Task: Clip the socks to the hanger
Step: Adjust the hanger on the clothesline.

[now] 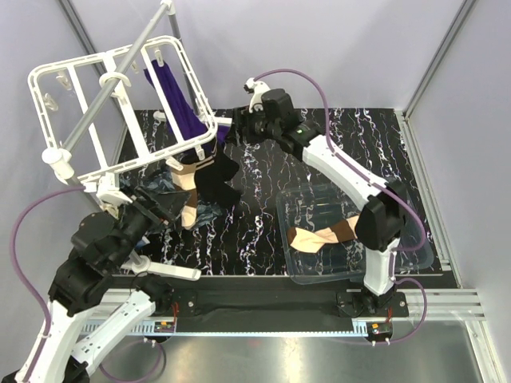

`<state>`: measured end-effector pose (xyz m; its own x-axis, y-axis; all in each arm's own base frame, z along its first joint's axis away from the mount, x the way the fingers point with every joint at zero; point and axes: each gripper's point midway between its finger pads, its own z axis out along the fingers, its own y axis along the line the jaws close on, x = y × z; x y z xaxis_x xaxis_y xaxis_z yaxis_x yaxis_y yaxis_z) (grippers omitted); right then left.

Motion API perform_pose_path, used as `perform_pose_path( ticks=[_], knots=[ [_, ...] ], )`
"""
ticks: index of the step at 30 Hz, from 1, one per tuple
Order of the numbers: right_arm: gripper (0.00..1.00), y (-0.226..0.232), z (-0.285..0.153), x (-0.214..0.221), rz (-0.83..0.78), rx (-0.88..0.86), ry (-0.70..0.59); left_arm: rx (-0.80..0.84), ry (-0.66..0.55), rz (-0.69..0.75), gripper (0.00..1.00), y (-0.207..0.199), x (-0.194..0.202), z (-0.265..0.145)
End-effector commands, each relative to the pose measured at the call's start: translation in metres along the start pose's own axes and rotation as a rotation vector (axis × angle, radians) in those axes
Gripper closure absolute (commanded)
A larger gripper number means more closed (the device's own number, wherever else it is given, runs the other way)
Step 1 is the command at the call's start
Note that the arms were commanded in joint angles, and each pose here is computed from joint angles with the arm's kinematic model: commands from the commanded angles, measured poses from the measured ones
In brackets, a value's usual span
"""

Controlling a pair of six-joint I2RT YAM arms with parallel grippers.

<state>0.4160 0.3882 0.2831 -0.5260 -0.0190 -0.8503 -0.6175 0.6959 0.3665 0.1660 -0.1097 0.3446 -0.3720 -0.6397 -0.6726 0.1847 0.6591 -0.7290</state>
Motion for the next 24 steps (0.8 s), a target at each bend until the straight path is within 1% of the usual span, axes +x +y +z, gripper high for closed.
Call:
perform_pose_path(
  ticks=[1, 2, 4, 5, 9, 10, 11, 13, 14, 15, 17, 19, 20, 22, 24],
  knots=[
    [0.27, 0.012, 0.011, -0.034, -0.027, -0.074, -0.126, -0.044, -0.022, 0.032, 0.23, 0.010, -0.001, 0.012],
    [0.26, 0.013, 0.019, -0.030, -0.032, -0.095, -0.122, -0.067, -0.042, 0.031, 0.21, 0.014, -0.005, 0.013],
    [0.25, 0.013, 0.027, -0.018, -0.030, -0.125, -0.109, -0.062, -0.064, 0.037, 0.20, 0.012, -0.010, 0.009],
    [0.25, 0.019, 0.030, -0.021, -0.036, -0.167, -0.133, -0.059, -0.075, 0.045, 0.19, 0.011, -0.014, 0.008],
    [0.24, 0.037, 0.035, -0.008, 0.018, -0.289, -0.140, -0.054, -0.126, 0.039, 0.19, 0.003, -0.032, -0.006],
    [0.23, 0.037, 0.037, 0.009, 0.028, -0.298, -0.118, -0.041, -0.148, 0.029, 0.19, 0.000, -0.037, -0.013],
    [0.23, 0.047, 0.031, 0.001, 0.012, -0.333, -0.163, -0.028, -0.171, 0.019, 0.19, -0.003, -0.042, -0.017],
    [0.23, 0.058, 0.030, 0.020, 0.018, -0.361, -0.147, 0.017, -0.215, 0.003, 0.19, -0.012, -0.052, -0.024],
    [0.23, 0.073, 0.024, 0.019, 0.011, -0.392, -0.166, 0.036, -0.232, -0.002, 0.19, -0.016, -0.056, -0.029],
    [0.23, 0.078, 0.022, 0.020, 0.030, -0.400, -0.164, 0.050, -0.242, -0.006, 0.19, -0.019, -0.060, -0.033],
    [0.23, 0.092, 0.016, 0.029, 0.042, -0.421, -0.157, 0.051, -0.243, -0.005, 0.19, -0.021, -0.062, -0.033],
    [0.23, 0.115, 0.012, 0.048, 0.034, -0.442, -0.132, 0.061, -0.246, -0.006, 0.19, -0.026, -0.065, -0.035],
    [0.23, 0.121, 0.007, 0.045, 0.032, -0.421, -0.153, 0.069, -0.241, -0.006, 0.19, -0.028, -0.065, -0.035],
    [0.23, 0.144, -0.002, 0.056, 0.035, -0.448, -0.144, 0.080, -0.241, -0.007, 0.19, -0.031, -0.066, -0.034],
    [0.23, 0.157, -0.009, 0.059, 0.090, -0.460, -0.140, 0.085, -0.230, -0.011, 0.19, -0.033, -0.064, -0.032]
  ],
)
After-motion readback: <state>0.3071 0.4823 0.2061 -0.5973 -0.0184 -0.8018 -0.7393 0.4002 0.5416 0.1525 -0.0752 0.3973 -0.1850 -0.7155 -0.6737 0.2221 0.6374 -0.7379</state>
